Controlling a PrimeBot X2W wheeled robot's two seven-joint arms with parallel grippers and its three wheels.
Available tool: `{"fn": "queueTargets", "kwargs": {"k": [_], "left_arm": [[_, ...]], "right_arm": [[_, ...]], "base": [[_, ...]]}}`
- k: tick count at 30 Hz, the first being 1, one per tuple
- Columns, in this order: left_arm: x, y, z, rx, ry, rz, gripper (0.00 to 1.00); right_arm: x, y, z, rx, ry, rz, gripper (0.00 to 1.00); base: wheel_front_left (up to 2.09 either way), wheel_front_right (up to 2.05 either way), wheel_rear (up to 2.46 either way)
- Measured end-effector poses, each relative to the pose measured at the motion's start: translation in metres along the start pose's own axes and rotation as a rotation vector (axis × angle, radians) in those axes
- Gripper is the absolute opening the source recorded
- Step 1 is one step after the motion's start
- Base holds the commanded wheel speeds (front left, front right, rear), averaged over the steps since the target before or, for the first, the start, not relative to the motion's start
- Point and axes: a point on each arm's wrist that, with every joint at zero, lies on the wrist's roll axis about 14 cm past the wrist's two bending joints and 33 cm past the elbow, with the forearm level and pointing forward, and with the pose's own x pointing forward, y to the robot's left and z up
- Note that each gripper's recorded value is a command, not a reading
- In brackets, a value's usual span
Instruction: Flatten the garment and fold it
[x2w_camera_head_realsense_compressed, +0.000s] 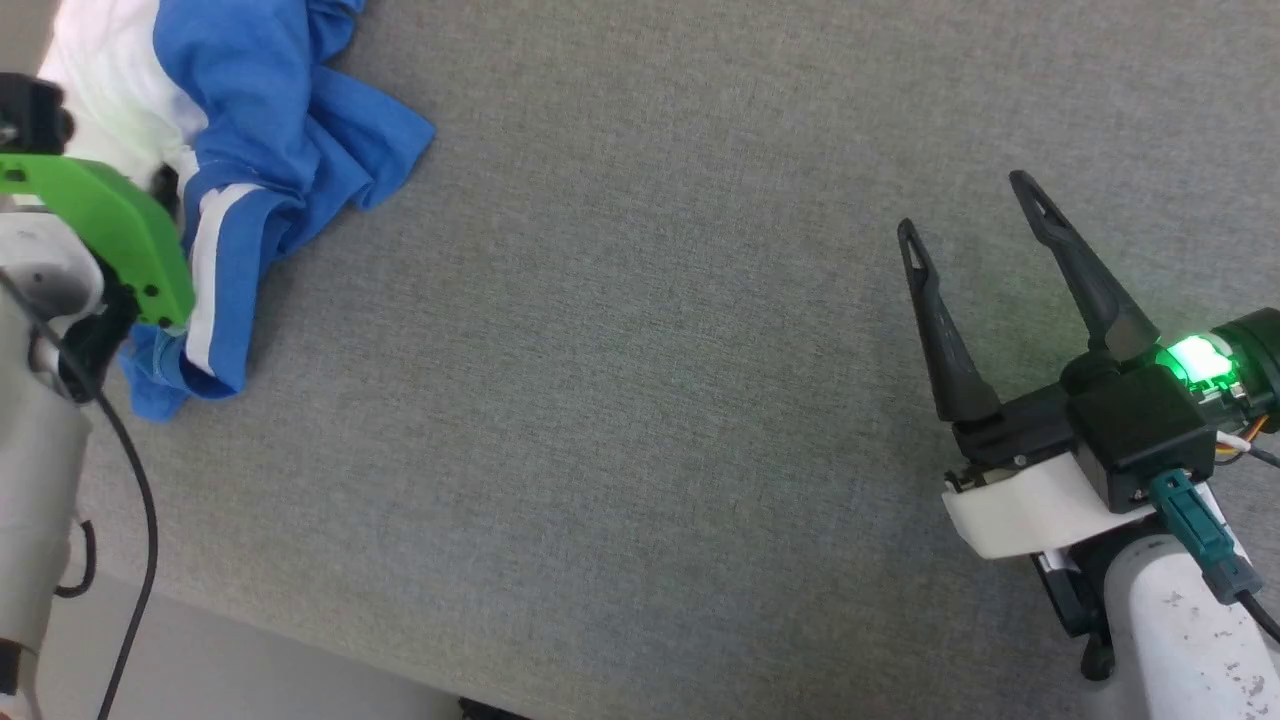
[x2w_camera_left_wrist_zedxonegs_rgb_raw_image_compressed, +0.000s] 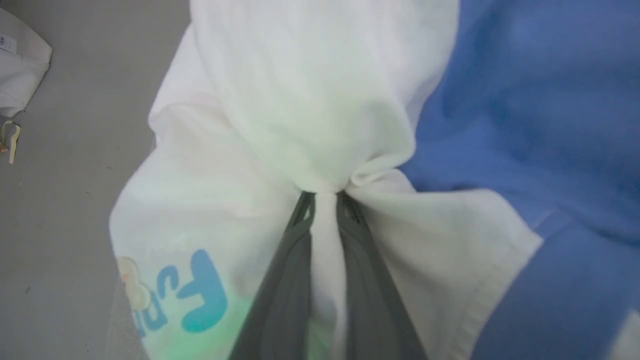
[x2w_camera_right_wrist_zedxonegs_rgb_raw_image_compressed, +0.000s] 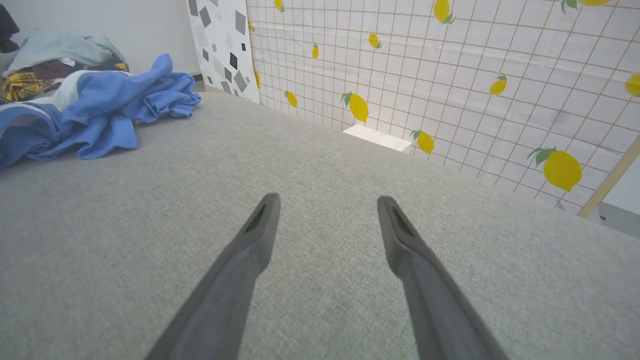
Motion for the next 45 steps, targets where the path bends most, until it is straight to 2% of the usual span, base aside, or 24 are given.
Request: {"fn": "queueTargets", "kwargs": {"k": [7, 12, 18, 23, 30, 35, 40, 45], "left_arm": [[-0.029, 0.027, 0.045, -0.04, -0.199, 0.043, 0.0], [-0.07, 0.047, 0.115, -0.068, -0.435, 0.058, 0.0], [-0.132, 0.04, 0.196, -0.052, -0.707, 0.01, 0.0], [-0.191, 0.026, 0.247, -0.03, -0.881, -0.038, 0.0], [-0.291, -0.016, 0.31, -0.058, -1.132, -0.16, 0.0], [-0.353, -0.069, 0.328, -0.072, -1.248, -0.309, 0.0], [-0.396, -0.12, 0.336, -0.118, -1.297, -0.48, 0.0], [-0.416, -0.179, 0.334, -0.077, -1.293, -0.644, 0.0]], "right_arm": [[-0.004, 0.006, 0.026, 0.005, -0.06, -0.002, 1.0], [-0.013, 0.006, 0.053, -0.009, -0.115, -0.021, 1.0], [-0.032, -0.001, 0.074, -0.026, -0.15, -0.069, 1.0], [-0.049, -0.009, 0.094, -0.044, -0.197, -0.113, 1.0], [-0.081, -0.03, 0.118, -0.032, -0.258, -0.207, 1.0], [-0.108, -0.049, 0.133, -0.04, -0.298, -0.288, 1.0], [-0.136, -0.072, 0.148, -0.06, -0.339, -0.384, 1.0], [-0.172, -0.105, 0.164, -0.097, -0.383, -0.515, 1.0]], "base": [[0.0, 0.0, 0.0], [0.0, 0.0, 0.0], [0.0, 0.0, 0.0], [0.0, 0.0, 0.0], [0.0, 0.0, 0.0], [0.0, 0.0, 0.0], [0.0, 0.0, 0.0], [0.0, 0.0, 0.0]]}}
